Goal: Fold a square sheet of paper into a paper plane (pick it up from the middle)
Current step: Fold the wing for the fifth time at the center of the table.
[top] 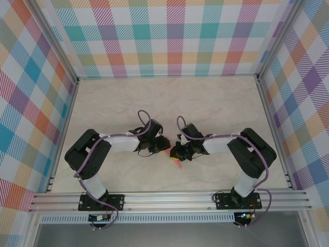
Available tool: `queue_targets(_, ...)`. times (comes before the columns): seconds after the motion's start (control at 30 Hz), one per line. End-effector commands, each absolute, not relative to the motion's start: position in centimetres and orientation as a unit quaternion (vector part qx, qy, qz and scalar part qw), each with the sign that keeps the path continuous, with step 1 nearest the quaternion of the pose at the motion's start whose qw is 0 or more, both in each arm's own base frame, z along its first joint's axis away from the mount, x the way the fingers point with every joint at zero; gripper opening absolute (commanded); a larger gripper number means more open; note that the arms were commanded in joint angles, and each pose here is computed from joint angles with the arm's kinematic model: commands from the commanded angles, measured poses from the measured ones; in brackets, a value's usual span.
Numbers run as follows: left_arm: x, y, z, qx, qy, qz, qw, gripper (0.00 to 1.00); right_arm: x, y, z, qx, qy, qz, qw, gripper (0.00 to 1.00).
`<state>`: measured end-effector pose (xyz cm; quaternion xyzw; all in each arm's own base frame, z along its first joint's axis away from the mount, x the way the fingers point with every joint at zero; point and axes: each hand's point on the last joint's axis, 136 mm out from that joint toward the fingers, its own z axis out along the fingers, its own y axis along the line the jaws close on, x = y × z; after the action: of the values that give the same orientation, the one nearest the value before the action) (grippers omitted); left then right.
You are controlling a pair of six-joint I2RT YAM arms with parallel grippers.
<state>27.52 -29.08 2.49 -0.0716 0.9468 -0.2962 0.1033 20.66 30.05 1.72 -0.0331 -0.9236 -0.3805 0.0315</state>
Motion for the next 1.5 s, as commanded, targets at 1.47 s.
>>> queue_targets(1.47,24.2,-33.4,4.5,-0.07,0.91,-0.398,0.092,0.31,17.5,26.7,0.0,-0.049,-0.94,-0.335,0.047,0.1)
